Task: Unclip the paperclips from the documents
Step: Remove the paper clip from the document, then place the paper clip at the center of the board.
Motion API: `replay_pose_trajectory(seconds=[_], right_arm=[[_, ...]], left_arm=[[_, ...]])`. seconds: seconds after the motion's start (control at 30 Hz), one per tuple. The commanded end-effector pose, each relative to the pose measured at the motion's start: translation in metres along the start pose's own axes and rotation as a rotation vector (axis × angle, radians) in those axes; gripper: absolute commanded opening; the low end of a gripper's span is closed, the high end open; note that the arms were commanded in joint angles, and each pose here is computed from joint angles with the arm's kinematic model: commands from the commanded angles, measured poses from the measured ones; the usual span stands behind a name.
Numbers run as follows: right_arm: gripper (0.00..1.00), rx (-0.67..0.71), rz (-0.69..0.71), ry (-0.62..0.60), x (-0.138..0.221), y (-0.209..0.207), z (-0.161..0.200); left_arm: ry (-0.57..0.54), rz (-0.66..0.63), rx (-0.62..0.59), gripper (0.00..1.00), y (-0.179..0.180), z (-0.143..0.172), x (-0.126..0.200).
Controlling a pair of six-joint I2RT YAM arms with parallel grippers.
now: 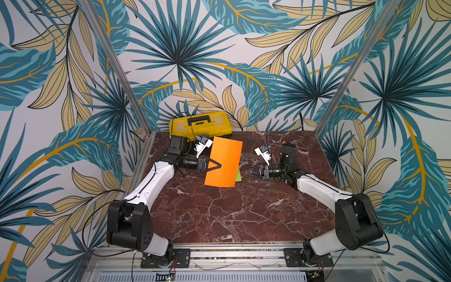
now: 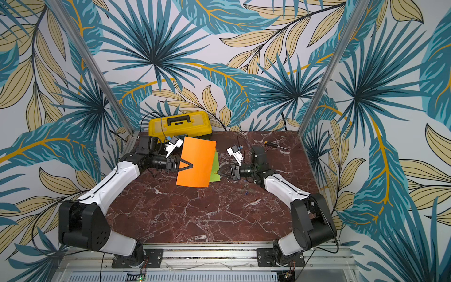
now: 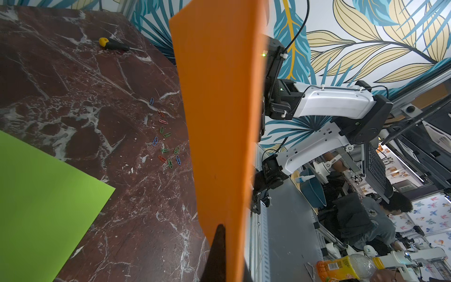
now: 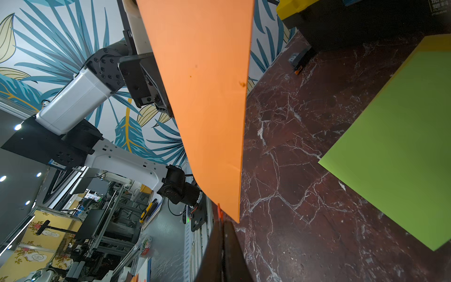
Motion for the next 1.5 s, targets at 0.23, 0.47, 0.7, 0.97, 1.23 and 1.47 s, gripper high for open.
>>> replay_pose_trajectory(seconds=[0.23,0.47,0.7,0.97,1.23,1.47], right_arm=[[0.07,-0.118,0.292,0.078,0.02,-0.043,0.035],[0.06,-0.361,0.599,0.112,0.056,-0.104,0.076],[0.05,-0.557,0.802,0.144,0.087,-0.135,0.115],[0.04,-0.693,0.915,0.158,0.112,-0.144,0.149],[0.04,-0.71,0.985,0.166,0.122,-0.144,0.15],[0.11,-0.736,0.992,0.208,0.124,-0.14,0.156]], left_arm=[[-0.018,-0.016,-0.037,0.0,-0.003,-0.003,0.004],[-0.011,-0.042,-0.006,0.0,0.008,-0.001,-0.001],[-0.005,-0.048,0.009,0.0,0.012,0.007,-0.005],[-0.007,-0.047,0.023,0.0,0.017,0.013,-0.009],[-0.03,-0.042,0.041,0.0,0.024,0.013,-0.014],[-0.025,-0.047,0.043,0.0,0.024,0.016,-0.016]])
Point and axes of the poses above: each gripper's point midway between its finger pads, its own x axis back along the fingers, its own y axis along the line the jaws close on, z = x × y, the point moved 3 cm from there along x, back along the fingers, and after that the axes turned 14 degrees about x, right-handed, at the moved point
